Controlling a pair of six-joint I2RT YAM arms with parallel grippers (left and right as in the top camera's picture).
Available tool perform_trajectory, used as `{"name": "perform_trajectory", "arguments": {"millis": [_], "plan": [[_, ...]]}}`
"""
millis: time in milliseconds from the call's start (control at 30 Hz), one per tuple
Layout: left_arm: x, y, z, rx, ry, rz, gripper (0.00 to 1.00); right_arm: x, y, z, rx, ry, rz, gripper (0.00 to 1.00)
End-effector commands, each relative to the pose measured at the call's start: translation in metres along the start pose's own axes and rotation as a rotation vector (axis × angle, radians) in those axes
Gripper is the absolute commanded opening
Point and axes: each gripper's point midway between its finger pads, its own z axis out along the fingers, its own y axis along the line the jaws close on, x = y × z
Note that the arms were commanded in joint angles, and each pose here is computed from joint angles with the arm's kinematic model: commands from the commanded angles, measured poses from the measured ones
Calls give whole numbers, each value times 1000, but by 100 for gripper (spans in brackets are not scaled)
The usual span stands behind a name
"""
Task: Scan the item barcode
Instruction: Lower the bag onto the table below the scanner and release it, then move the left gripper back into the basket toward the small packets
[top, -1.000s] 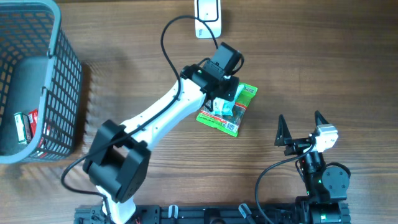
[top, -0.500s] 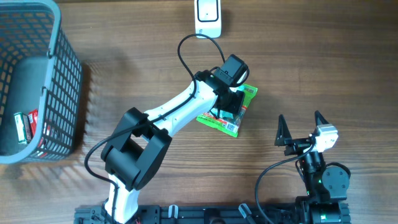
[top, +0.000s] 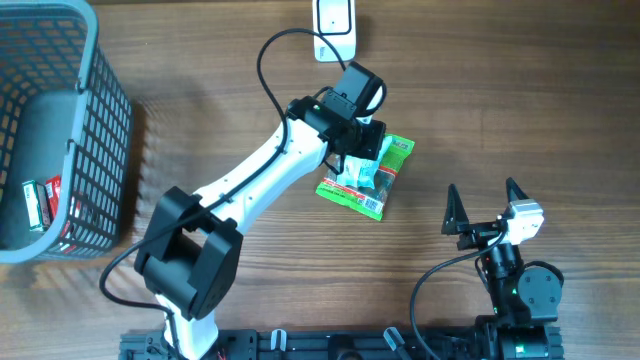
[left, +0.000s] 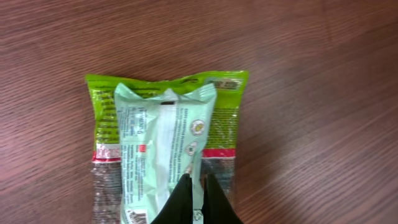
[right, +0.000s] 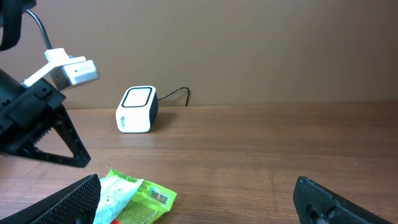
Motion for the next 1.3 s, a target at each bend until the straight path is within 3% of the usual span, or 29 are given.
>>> {"name": "perform_trajectory", "arguments": {"millis": [0,233,367,600,667,800,900,1067,1267], "plan": [[28,12,27,-46,88,2,4,-1,-1,0,1,-5,-4,100],[75,2,66,-29,231,9,4,-1,-1,0,1,-5,-4,100],[78,-2,70,-26,237,21,4,-1,-1,0,1,-5,-4,100],[4,-15,9,33,23,36,36,-1,-1,0,1,-5,-4,100],[-17,5,-14,-23,-56,-29,30,-1,-1,0,1,-5,-4,100],[-20,54,-22,-151,-57,-114,23,-1,-1,0,1,-5,-4,100],[-8,87,-18,-191,-9,-178,16,-1,0,0,1,-5,-4,100],[28,122,5,-236,100,-241,16,-1,-1,0,1,-5,-4,100],[73,113,41,-170,205,-239,16,-1,-1,0,1,-5,-4,100]]}}
